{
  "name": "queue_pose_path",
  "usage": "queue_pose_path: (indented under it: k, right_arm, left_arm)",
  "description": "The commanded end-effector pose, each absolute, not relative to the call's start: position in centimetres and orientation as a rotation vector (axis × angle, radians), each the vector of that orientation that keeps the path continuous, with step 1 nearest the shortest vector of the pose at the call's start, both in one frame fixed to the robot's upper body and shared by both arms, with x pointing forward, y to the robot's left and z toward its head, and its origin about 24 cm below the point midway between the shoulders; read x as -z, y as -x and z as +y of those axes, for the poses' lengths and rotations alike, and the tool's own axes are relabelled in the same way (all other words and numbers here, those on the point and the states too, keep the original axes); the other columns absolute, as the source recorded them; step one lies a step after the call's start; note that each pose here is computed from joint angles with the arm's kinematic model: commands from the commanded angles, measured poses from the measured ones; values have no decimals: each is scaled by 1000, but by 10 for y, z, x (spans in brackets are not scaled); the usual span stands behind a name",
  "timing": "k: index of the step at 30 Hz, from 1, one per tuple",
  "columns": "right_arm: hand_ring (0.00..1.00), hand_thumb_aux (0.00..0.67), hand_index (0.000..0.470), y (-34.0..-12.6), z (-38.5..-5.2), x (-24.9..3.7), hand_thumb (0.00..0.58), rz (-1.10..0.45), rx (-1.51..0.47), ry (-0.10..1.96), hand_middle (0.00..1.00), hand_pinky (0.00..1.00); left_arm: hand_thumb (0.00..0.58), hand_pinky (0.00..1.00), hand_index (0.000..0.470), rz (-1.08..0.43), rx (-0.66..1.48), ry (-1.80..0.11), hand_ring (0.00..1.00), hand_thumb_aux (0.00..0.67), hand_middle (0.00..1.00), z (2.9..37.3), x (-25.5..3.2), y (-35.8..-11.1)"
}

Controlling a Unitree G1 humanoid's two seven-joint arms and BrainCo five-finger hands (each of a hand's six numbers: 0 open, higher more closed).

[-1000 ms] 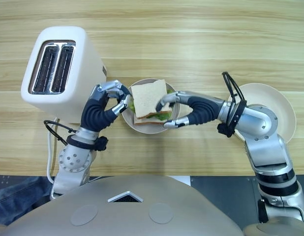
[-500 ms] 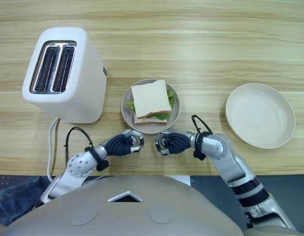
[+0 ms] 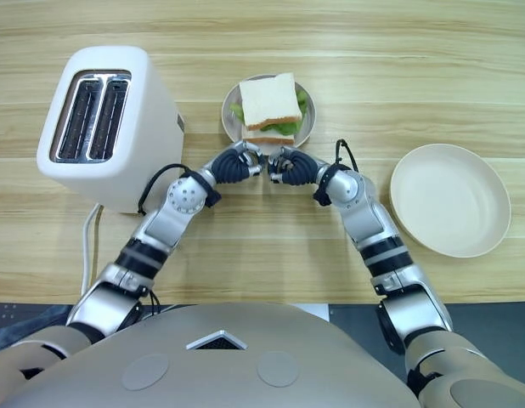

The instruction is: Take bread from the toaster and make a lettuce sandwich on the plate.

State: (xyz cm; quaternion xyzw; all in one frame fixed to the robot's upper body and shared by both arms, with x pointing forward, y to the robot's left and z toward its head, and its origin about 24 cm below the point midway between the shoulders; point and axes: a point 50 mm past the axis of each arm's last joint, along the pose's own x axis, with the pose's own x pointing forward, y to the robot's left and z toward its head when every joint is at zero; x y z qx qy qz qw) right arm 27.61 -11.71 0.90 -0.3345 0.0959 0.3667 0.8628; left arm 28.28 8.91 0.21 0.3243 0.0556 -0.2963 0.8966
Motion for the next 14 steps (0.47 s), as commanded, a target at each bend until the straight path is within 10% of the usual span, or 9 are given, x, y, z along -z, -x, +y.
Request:
queue_pose_path:
  k: [1, 3, 9, 10, 11, 13, 14]
  right_arm:
    - [78, 365, 256, -282, -119, -5, 460, 189, -711, 642, 78, 78]
    - [4, 18, 13, -270, -119, -6, 31, 161, -704, 597, 4, 4]
    - [0, 0, 0, -180, -137, -31, 0, 153, -639, 362, 0, 0]
    - [0, 0, 0, -161, -138, -29, 0, 199, -650, 329, 0, 0]
    - [0, 0, 0, -142, -138, -29, 0, 245, -651, 282, 0, 0]
    - [0, 0, 0, -115, -138, -33, 0, 295, -621, 214, 0, 0]
    - [0, 0, 0, -107, -139, -36, 0, 293, -589, 210, 0, 0]
  left_arm:
    - [580, 1000, 470, 193, 622, -646, 1000, 670, 1000, 95, 21, -262]
    - [580, 1000, 470, 171, 622, -587, 1000, 670, 1000, 96, 22, -242]
    - [580, 1000, 461, -6, 482, -208, 1000, 657, 1000, 98, -25, -151]
    - [565, 1000, 394, -29, 448, -156, 1000, 562, 1000, 99, -34, -138]
    - [104, 984, 44, -57, 403, -115, 984, 63, 984, 101, -43, -126]
    - [0, 8, 0, -97, 318, -54, 8, 0, 8, 109, -59, -110]
    - [0, 0, 0, -118, 276, -41, 0, 0, 0, 113, -66, -105]
